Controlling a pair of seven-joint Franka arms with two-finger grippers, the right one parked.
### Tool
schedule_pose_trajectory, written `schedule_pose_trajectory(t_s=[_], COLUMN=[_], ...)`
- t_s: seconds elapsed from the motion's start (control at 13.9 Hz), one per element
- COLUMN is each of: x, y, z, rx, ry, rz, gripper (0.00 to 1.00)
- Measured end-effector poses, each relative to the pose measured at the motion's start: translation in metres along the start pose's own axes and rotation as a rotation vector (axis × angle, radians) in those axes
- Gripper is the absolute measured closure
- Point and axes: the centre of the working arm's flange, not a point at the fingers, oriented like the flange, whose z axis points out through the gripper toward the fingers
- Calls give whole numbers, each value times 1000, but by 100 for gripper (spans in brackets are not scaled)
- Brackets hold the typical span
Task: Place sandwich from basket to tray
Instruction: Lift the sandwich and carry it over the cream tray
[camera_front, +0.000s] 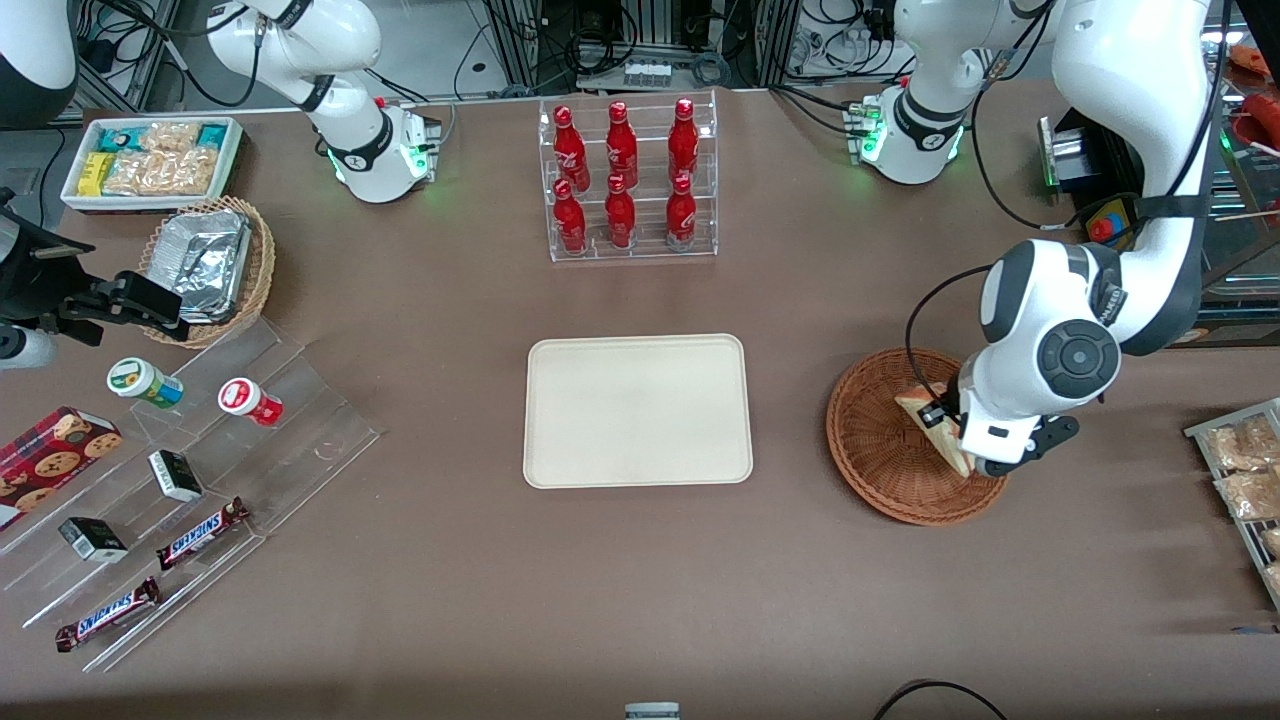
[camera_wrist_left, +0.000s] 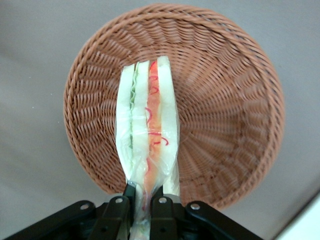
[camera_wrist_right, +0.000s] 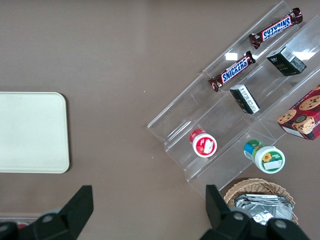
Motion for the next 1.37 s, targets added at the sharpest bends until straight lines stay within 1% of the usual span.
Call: schedule_pose_trajectory(t_s=[0.36, 0.86, 1.15, 1.37], x=[-43, -115, -158, -173], y=[55, 126, 177, 215], z=[-23, -40, -26, -4], rx=[4, 0, 6, 8], ry=[31, 81, 88, 74], rz=[131, 389, 502, 554], gripper=[85, 85, 85, 85])
